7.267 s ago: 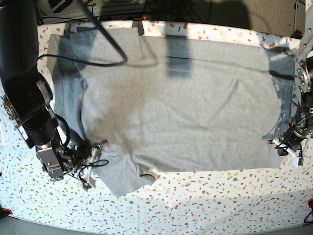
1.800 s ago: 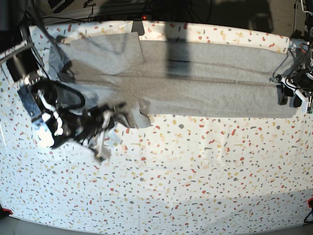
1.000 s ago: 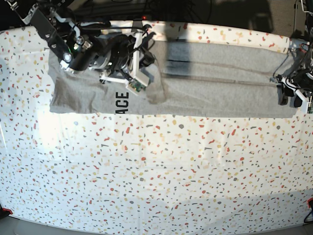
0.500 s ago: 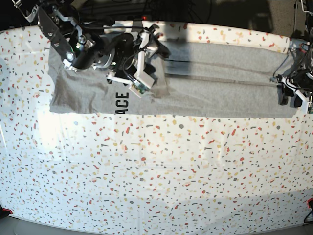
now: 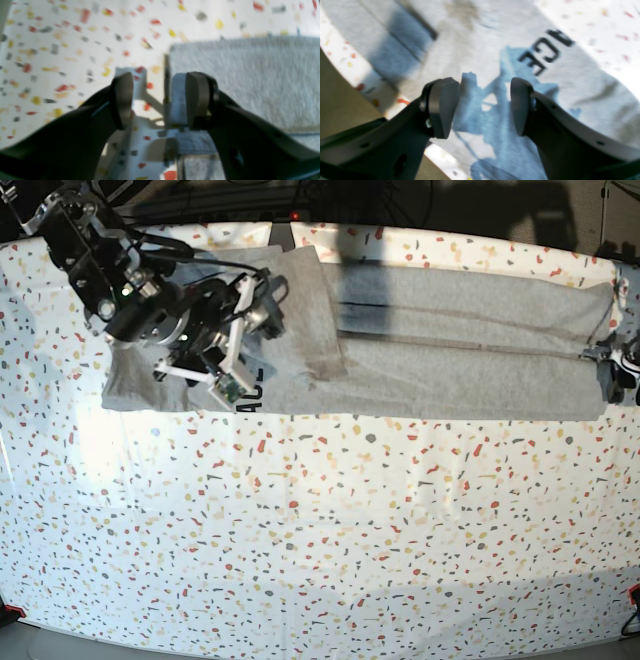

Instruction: Fold the T-shirt properly

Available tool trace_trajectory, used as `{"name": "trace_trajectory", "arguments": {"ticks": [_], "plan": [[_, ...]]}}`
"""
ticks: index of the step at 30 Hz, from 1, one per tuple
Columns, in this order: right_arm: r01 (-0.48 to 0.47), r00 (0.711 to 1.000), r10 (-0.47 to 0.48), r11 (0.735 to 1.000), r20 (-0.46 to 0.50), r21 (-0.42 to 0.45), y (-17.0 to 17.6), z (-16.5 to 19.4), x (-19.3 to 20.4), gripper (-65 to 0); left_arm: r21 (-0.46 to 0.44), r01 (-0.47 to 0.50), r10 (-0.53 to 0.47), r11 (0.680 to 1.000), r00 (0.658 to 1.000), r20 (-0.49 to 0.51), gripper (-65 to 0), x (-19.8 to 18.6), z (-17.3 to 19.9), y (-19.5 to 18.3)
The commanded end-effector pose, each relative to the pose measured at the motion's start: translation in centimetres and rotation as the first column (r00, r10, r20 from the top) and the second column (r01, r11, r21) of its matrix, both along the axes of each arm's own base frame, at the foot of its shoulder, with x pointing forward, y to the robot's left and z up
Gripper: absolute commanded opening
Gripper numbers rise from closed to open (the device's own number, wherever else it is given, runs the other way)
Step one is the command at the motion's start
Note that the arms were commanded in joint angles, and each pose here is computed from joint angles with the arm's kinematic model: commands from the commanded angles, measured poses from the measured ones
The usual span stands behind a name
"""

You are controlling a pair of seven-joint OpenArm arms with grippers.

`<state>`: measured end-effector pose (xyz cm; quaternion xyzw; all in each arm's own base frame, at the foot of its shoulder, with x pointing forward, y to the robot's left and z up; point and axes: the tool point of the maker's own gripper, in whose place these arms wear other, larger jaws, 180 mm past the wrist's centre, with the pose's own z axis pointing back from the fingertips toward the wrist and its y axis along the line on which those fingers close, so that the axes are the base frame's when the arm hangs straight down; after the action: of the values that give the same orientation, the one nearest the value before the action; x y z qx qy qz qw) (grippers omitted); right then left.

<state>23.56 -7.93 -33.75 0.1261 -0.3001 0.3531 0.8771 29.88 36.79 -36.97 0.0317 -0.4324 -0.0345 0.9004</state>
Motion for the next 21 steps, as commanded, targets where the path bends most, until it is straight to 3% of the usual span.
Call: {"name": "trace_trajectory", "arguments": {"ticks": [1, 6, 14, 21], "plan": [[0.013, 0.999, -0.013, 1.000, 0.042, 0.004, -0.4, 1.1, 0.9, -28.8, 0.002, -0.012, 0.012, 1.000, 0.998, 0.059, -32.0, 1.0, 2.3, 1.1], [0.060, 0.996, -0.059, 0.998, 0.061, -0.001, -1.5, 1.6, 1.8, -28.8, -0.121, 0.036, -0.034, 0.992, 0.999, 0.021, -32.0, -0.4, 3.0, 0.8], [0.061, 0.996, -0.060, 0.998, 0.060, -0.001, -1.5, 1.5, 1.8, -28.8, -0.262, 0.000, 0.012, 0.965, 0.999, 0.046, -32.0, -3.6, 2.7, 2.2], [0.062, 0.997, -0.062, 0.998, 0.056, 0.001, -1.5, 1.5, 1.8, -28.8, -0.495, -0.112, 0.183, 0.862, 0.978, 0.096, -32.0, -4.8, 1.2, 4.0]]}}
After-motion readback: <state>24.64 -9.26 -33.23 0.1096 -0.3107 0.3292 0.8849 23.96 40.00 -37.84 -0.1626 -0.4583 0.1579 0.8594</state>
